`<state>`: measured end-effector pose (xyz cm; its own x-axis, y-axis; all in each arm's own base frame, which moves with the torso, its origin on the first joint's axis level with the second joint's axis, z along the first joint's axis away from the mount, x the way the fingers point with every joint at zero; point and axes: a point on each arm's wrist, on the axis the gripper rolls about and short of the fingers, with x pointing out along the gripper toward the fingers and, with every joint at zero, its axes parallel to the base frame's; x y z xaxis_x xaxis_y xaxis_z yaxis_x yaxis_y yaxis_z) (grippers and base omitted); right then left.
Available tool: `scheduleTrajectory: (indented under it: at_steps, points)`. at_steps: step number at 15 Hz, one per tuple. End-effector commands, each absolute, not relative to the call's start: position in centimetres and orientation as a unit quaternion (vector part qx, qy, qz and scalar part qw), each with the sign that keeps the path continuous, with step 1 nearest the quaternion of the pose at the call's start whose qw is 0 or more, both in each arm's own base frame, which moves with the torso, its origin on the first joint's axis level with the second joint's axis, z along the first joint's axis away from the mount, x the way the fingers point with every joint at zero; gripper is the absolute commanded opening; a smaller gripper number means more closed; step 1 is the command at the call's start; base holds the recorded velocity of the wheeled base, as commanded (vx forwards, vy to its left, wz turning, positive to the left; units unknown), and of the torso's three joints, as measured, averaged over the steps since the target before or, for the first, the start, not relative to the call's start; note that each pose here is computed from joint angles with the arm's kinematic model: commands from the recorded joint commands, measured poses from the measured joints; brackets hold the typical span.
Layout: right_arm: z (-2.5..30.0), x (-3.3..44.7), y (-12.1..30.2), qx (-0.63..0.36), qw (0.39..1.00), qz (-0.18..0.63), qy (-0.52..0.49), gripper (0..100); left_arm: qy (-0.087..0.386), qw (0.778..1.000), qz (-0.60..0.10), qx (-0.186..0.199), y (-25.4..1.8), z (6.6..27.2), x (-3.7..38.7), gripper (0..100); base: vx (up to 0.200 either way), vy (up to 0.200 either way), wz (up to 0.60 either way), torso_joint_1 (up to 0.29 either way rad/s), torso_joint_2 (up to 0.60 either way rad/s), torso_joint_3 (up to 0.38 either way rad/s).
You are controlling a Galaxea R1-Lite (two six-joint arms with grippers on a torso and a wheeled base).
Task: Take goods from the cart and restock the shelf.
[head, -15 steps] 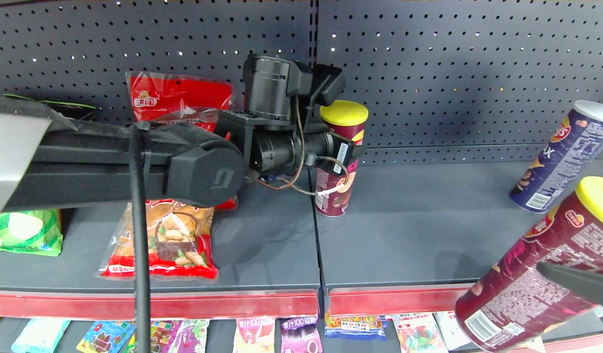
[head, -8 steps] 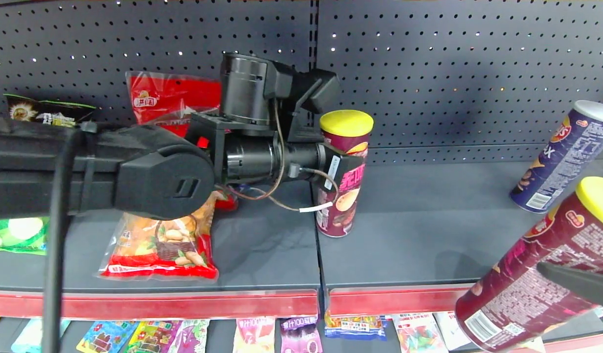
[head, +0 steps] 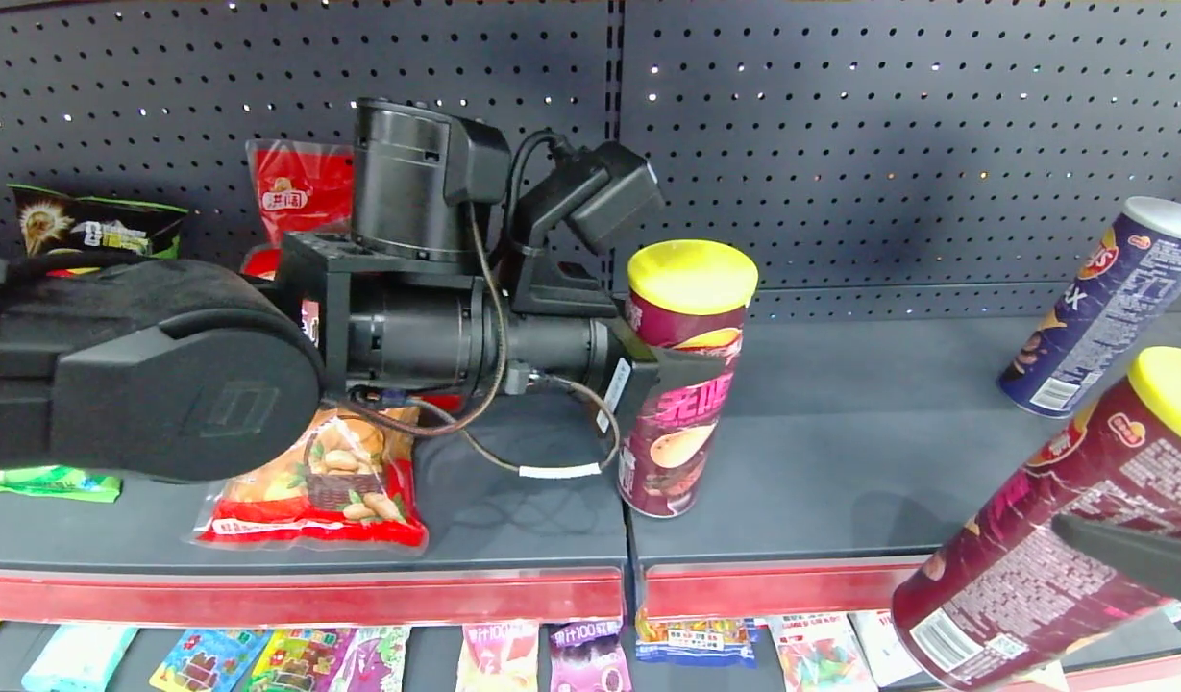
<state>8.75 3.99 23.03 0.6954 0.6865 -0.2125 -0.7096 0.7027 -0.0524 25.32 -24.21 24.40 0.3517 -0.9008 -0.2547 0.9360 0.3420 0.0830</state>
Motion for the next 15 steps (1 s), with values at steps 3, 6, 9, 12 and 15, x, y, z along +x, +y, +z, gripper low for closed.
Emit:
scheduleTrajectory:
  at_steps: [3, 6, 9, 12, 15]
  points:
    - [23.1, 8.8, 4.0, -0.06, 0.919, 0.38, 0.09, 0, 0.088, 0.802, -0.581, 0.101, -24.4, 24.1, 25.2, 0, 0.0, 0.0, 0.0, 0.0, 0.0, 0.0]
    - [23.2, 8.8, 4.0, -0.058, 0.919, 0.38, 0.091, 0, 0.099, 0.795, -0.59, 0.099, -24.5, 23.3, 25.3, 0, 0.0, 0.0, 0.0, 0.0, 0.0, 0.0]
    - [23.1, 8.9, 4.0, -0.058, 0.919, 0.38, 0.092, 0, 0.091, 0.793, -0.595, 0.095, -24.8, 23.3, 25.6, 0, 0.0, 0.0, 0.0, 0.0, 0.0, 0.0]
    - [23.1, 8.9, 4.1, -0.058, 0.919, 0.38, 0.093, 0, 0.096, 0.786, -0.603, 0.093, -24.7, 23.0, 25.5, 0, 0.0, 0.0, 0.0, 0.0, 0.0, 0.0]
    - [23.1, 9.0, 4.1, -0.057, 0.919, 0.38, 0.094, 0, 0.1, 0.784, -0.606, 0.092, -24.7, 22.8, 25.4, 0, 0.0, 0.0, 0.0, 0.0, 0.0, 0.0]
